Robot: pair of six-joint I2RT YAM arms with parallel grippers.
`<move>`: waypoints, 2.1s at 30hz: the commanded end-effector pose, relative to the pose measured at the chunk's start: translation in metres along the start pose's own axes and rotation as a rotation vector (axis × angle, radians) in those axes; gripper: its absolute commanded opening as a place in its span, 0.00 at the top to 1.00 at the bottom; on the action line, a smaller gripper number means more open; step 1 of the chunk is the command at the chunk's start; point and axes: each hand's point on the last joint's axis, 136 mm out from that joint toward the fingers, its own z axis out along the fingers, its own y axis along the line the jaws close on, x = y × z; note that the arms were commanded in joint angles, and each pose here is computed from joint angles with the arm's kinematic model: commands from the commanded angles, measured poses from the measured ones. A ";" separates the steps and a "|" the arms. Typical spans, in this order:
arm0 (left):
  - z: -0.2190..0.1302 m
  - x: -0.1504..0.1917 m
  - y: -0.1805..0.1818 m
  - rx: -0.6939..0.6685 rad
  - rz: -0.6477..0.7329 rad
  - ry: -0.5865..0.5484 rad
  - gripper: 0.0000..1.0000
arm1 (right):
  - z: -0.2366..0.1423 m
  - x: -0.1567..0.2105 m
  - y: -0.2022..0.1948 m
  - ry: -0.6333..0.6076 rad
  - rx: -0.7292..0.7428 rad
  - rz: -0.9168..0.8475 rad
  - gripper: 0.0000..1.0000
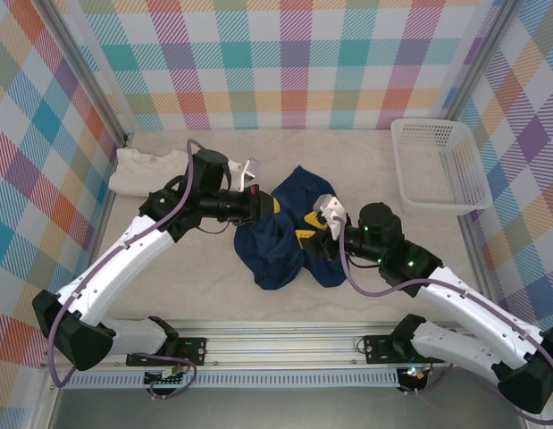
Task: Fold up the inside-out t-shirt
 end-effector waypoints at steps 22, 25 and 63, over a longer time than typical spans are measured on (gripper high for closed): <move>-0.018 -0.026 0.056 -0.224 0.060 -0.191 0.98 | 0.019 -0.026 0.016 -0.189 -0.409 0.351 1.00; -0.012 -0.020 0.046 -0.159 0.105 -0.154 0.86 | 0.021 -0.029 0.013 -0.206 -0.430 0.377 0.99; 0.007 0.020 -0.013 0.246 0.466 -0.041 0.80 | 0.020 -0.026 0.007 -0.181 -0.475 0.405 1.00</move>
